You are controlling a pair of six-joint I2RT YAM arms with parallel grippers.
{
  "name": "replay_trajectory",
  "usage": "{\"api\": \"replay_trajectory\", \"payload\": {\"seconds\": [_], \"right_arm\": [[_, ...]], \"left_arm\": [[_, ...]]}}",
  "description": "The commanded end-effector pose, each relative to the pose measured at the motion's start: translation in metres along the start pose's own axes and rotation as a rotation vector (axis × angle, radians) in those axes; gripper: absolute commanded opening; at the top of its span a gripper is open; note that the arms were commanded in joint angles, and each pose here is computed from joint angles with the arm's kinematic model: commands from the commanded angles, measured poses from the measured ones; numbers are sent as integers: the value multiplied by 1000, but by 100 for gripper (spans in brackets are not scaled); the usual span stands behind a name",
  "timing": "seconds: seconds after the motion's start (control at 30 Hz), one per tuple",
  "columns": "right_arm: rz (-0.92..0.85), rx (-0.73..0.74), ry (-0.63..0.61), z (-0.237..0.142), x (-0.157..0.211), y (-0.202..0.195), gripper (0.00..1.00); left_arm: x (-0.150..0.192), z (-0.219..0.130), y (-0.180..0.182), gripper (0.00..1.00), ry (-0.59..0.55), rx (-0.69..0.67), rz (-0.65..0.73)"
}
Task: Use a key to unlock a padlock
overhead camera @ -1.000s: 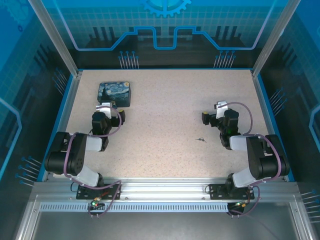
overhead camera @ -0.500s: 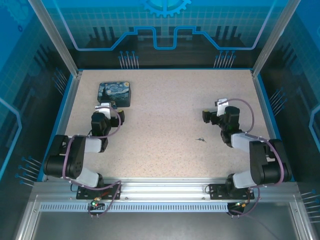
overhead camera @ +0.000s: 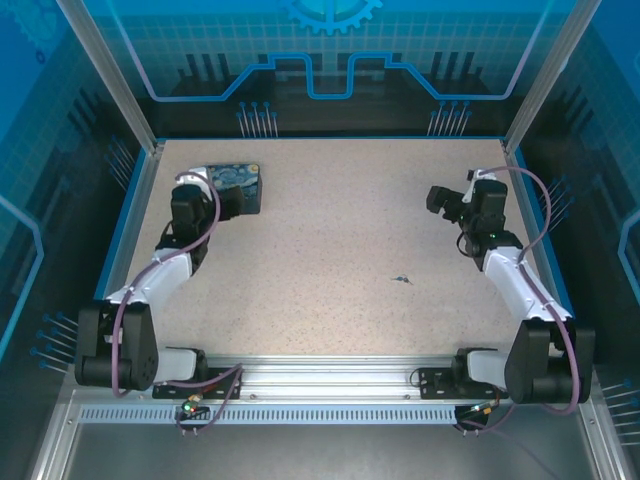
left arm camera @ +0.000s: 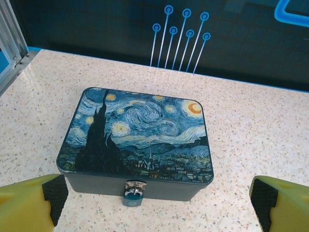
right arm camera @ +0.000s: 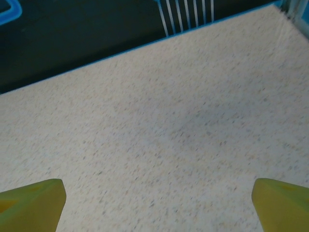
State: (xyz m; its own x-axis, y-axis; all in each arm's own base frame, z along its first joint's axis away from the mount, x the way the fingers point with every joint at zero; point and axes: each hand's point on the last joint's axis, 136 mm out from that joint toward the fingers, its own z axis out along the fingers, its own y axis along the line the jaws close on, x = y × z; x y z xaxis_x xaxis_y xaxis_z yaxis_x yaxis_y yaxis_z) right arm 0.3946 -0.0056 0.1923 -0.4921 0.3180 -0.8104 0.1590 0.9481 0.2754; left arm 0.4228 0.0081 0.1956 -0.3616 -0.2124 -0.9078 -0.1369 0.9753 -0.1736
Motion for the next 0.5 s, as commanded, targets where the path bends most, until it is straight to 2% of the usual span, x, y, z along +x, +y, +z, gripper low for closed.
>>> {"api": "replay_trajectory", "payload": {"seconds": [0.0,0.23,0.47], "right_arm": [[37,-48,159,-6,28,12,100],[63,-32,176,-24,34,21,100],[38,-121,181,-43,36,45,100]], "left_arm": [[2,7,9,99,108,-70,-46],[-28,36,26,99,191,-142,-140],[-27,73,50,99,322,-165,-232]]}}
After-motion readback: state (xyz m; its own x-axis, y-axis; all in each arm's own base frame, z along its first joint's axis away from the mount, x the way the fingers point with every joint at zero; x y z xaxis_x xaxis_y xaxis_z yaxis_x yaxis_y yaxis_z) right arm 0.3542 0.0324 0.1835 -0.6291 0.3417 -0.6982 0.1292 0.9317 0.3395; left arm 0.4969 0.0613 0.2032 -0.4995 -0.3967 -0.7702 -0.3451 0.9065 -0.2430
